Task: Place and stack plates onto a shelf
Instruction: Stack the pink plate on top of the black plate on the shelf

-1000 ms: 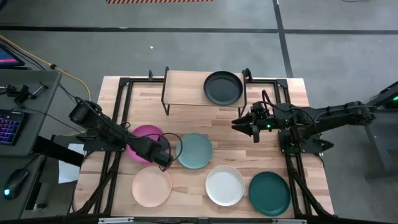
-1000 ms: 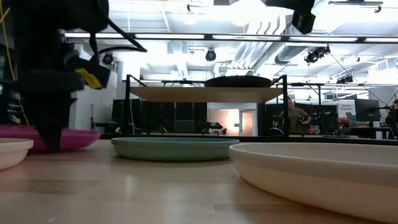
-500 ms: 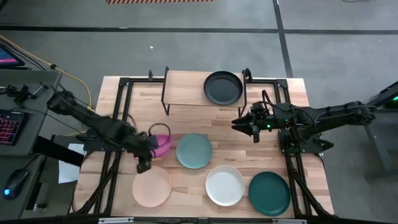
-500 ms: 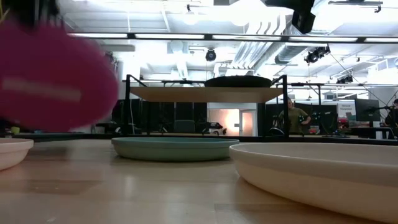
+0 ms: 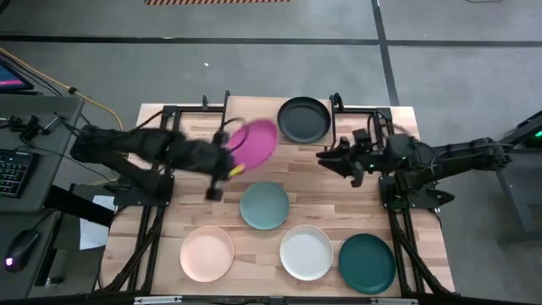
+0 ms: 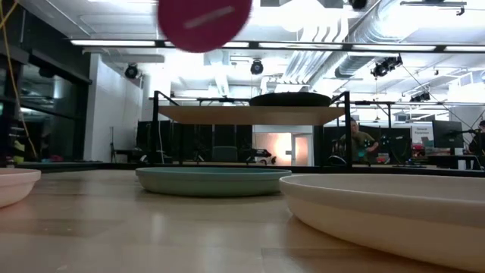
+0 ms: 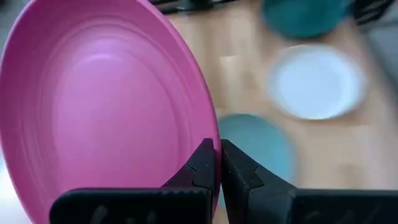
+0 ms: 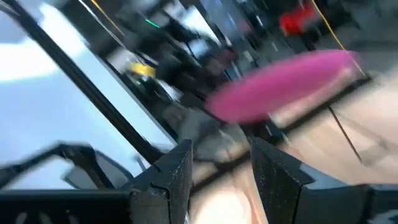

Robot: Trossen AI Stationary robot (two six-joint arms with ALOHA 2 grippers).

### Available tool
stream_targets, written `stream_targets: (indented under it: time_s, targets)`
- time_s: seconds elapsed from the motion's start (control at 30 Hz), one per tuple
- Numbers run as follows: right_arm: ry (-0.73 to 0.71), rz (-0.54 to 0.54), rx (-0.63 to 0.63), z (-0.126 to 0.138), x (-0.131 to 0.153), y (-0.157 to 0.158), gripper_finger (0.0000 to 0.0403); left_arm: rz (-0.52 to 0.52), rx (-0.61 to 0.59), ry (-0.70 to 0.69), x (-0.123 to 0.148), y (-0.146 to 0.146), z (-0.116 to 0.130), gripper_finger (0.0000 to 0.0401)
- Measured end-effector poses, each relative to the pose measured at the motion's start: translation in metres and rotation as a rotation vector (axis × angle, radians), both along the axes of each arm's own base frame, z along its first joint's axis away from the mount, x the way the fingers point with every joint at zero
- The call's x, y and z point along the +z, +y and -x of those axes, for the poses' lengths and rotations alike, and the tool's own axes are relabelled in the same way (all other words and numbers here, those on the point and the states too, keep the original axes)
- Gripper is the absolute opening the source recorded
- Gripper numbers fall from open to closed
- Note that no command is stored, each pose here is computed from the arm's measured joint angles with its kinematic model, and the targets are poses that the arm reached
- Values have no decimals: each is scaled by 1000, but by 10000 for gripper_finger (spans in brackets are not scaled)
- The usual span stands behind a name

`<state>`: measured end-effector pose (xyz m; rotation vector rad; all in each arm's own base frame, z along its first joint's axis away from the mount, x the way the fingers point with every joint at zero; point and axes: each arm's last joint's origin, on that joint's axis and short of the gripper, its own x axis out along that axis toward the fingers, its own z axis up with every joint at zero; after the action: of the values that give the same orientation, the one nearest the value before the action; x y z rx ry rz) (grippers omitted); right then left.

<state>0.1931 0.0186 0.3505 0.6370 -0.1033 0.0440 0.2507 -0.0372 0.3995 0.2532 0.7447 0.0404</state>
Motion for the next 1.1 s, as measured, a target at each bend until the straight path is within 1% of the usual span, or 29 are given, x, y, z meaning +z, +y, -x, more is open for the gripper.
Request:
stream_targets:
  time_s: [0.1, 0.17, 0.23, 0.37, 0.5, 0.67, 0.8, 0.97, 1.1]
  targets:
    - [-77, 70, -12, 4, 21, 0, 145, -162, -39, 62, -2, 26, -33, 1]
    - [-114, 134, -26, 6, 34, -1, 145, -247, -60, 110, -7, 44, -54, 1]
    - [-142, 200, -49, 9, 44, -1, 145, -309, -75, 149, -15, 61, -76, 1]
    - [-169, 285, -116, 12, 56, -3, 145, -385, -95, 207, -37, 90, -115, 1]
    - [-158, 322, -188, 13, 58, -5, 145, -403, -84, 207, -61, 107, -145, 1]
    - [-141, 320, -211, 12, 56, -5, 145, -406, -98, 198, -83, 114, -166, 0]
    - [-127, 323, -208, 9, 54, -5, 145, -403, -99, 214, -96, 118, -174, 0]
    - [-105, 328, -205, 4, 51, -5, 145, -410, -103, 229, -102, 121, -177, 7]
    - [-94, 330, -202, 2, 49, -4, 145, -431, -109, 207, -100, 122, -179, 20]
